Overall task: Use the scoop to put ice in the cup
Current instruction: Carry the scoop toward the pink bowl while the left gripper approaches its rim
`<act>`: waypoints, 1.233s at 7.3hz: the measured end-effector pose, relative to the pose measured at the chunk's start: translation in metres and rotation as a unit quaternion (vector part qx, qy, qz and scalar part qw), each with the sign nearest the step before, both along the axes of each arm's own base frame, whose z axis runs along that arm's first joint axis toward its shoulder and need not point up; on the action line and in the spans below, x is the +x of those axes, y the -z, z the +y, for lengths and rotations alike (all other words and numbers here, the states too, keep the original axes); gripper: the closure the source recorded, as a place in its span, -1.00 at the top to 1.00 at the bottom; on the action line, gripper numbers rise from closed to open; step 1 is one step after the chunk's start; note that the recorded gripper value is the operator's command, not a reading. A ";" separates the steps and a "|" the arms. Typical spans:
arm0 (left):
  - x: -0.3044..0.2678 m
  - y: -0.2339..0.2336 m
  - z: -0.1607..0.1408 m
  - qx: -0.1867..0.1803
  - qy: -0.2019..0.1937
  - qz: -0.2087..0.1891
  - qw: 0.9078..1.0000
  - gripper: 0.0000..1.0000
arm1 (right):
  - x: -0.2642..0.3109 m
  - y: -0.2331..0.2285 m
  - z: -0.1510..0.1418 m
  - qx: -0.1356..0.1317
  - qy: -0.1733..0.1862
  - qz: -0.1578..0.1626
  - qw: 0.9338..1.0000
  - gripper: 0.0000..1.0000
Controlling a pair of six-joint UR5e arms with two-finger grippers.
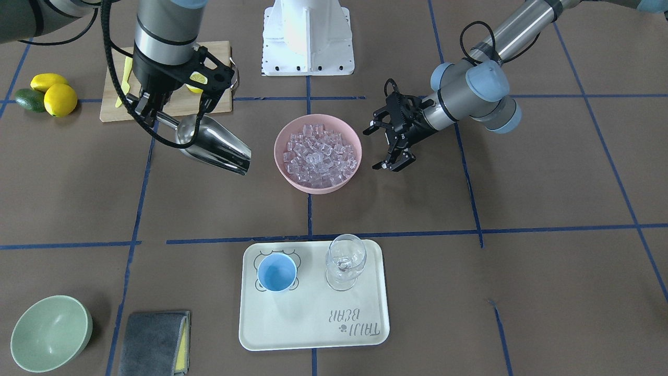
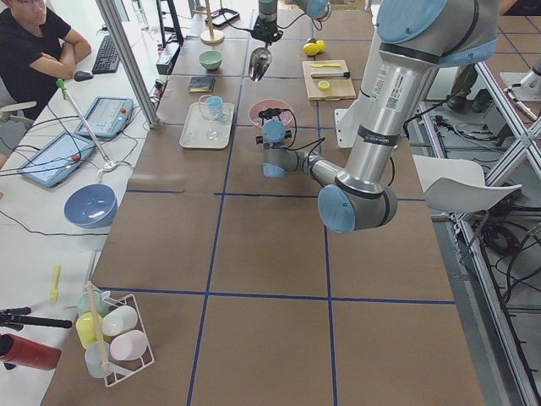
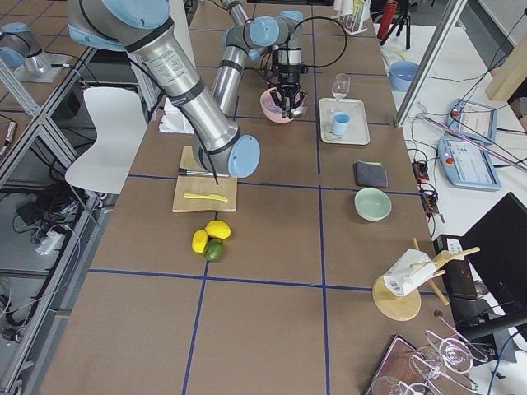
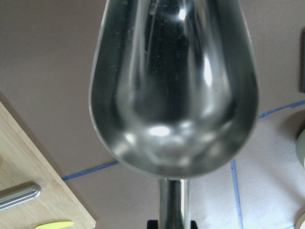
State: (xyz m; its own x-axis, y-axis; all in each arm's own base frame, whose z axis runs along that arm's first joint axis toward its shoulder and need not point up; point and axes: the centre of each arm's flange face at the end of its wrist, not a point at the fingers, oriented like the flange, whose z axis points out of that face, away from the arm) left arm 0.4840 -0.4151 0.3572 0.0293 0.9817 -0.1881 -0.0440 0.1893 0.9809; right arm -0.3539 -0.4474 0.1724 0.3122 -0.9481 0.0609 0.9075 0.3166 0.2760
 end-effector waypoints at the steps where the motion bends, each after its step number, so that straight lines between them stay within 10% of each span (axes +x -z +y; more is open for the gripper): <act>1: 0.002 0.000 0.004 0.006 -0.020 0.000 1.000 1.00 | -0.003 0.003 0.001 0.000 0.003 0.004 1.000 -1.00; 9: 0.023 0.005 -0.017 0.006 -0.032 -0.008 0.999 1.00 | -0.042 0.031 0.019 -0.004 0.034 0.017 0.999 -1.00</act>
State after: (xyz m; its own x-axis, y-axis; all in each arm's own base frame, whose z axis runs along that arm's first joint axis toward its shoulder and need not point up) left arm 0.5069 -0.4320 0.3521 -0.0313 0.9839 -0.1761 -0.0714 0.1736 0.9822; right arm -0.3959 -0.4285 0.1409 0.2498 -0.9665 0.0585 0.9354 0.2565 0.2434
